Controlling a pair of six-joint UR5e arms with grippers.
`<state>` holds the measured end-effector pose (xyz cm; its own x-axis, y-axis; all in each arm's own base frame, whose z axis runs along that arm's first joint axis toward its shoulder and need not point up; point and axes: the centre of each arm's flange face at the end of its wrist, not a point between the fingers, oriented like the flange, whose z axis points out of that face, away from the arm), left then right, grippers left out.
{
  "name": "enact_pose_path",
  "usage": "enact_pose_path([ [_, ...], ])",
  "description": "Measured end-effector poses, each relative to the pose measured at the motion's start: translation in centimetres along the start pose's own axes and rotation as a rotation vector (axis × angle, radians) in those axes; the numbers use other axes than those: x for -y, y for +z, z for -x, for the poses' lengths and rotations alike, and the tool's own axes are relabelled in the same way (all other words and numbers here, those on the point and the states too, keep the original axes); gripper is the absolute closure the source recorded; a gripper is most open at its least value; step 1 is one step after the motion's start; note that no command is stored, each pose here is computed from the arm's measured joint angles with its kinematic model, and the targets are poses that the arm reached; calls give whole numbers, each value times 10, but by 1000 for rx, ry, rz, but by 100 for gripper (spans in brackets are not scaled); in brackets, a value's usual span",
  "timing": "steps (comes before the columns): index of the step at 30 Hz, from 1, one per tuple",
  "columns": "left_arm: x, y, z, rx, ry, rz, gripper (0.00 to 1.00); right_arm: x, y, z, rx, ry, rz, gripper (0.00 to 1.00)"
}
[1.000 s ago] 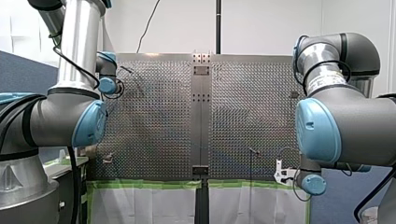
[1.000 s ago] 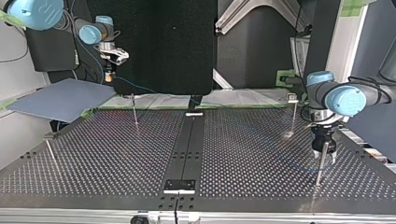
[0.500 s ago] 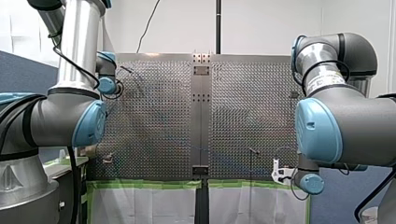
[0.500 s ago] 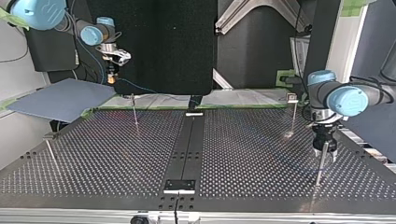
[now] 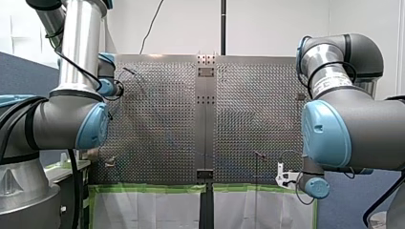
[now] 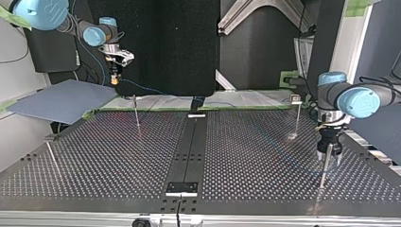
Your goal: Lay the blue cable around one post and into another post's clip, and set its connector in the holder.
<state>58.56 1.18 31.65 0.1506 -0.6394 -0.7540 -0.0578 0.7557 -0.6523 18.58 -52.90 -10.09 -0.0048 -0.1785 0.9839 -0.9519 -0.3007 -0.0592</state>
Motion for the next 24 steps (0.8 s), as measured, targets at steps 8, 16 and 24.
enact_pose_path([
  [8,-10,-2,2,-19,-73,-17,0,3,0,0,1,-1,-5,99],
  [16,-17,-2,5,-18,-151,-10,0,4,0,0,1,-3,-8,99],
  [24,-17,-2,5,-45,-230,-31,0,6,0,0,0,-3,-10,99],
])
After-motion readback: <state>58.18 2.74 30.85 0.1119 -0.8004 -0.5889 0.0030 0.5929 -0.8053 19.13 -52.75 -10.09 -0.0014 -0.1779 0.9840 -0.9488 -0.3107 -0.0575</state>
